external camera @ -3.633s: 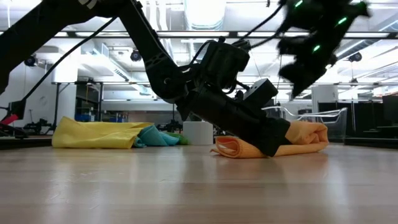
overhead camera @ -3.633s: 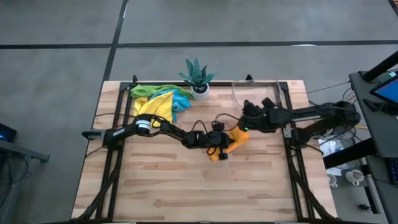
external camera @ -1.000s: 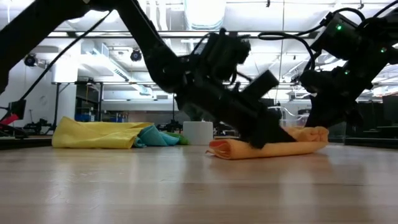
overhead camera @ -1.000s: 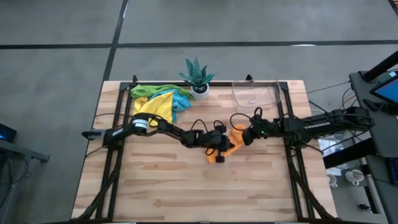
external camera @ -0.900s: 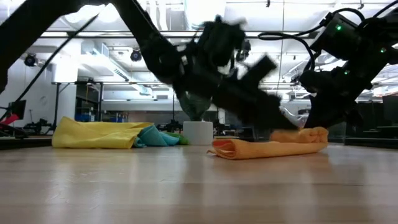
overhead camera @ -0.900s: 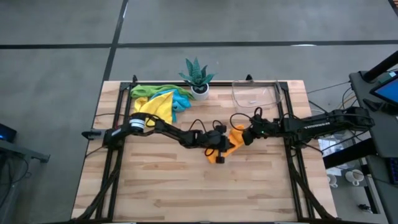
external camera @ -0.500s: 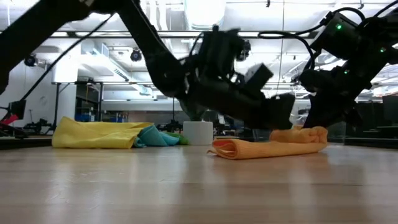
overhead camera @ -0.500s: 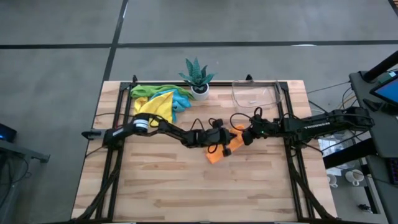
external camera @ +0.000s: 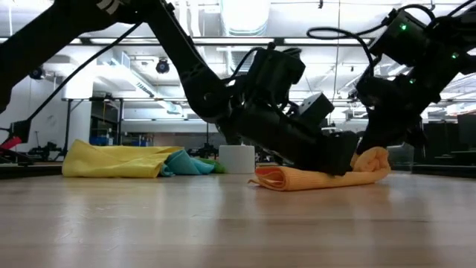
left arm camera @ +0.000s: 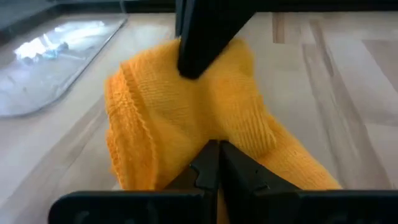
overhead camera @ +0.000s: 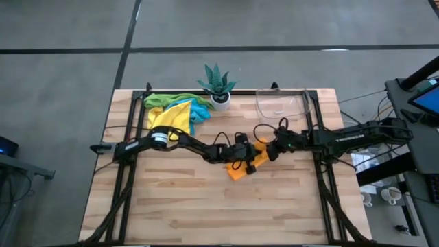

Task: Roll microfiber towels into tight, uniform cylinder then place into a basket
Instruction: Roll the orange microfiber cloth

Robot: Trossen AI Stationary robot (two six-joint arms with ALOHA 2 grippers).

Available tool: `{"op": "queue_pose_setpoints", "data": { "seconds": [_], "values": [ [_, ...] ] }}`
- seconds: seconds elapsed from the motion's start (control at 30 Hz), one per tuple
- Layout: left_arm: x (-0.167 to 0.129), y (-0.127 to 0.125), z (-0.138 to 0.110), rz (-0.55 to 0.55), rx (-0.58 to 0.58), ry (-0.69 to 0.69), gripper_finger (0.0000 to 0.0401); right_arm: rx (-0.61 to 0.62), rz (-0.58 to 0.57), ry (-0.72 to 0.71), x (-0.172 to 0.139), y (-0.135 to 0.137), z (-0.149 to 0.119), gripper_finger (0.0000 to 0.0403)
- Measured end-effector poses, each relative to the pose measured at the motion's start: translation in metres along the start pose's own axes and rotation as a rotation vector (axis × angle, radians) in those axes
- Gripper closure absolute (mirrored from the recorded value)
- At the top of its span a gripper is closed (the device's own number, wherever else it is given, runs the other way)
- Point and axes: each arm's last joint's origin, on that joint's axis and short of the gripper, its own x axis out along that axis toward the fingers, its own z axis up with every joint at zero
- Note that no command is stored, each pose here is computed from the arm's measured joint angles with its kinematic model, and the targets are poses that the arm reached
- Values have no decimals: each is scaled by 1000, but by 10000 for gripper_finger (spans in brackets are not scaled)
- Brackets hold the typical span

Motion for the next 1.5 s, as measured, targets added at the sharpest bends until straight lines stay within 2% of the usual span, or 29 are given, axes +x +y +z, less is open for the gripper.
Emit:
{"op": "queue_pose_setpoints", "data": {
  "seconds": [0.23,0.53,0.8,1.17,1.37,1.5],
  "values": [
    [3,-1,-8,-4,-19,10,401,-51,50,9,-2,14,5,390],
    [4,-1,-8,-4,-17,18,401,-95,83,24,17,31,-3,390],
    [2,0,-8,-2,-3,47,401,-110,67,46,27,33,-7,390],
    [-12,2,12,-26,24,144,401,-132,55,56,28,32,-8,390],
    [-20,2,23,-74,26,169,401,-135,48,61,29,32,-8,390],
    [-30,4,36,-79,72,196,401,-135,48,57,29,33,-8,390]
  ]
}}
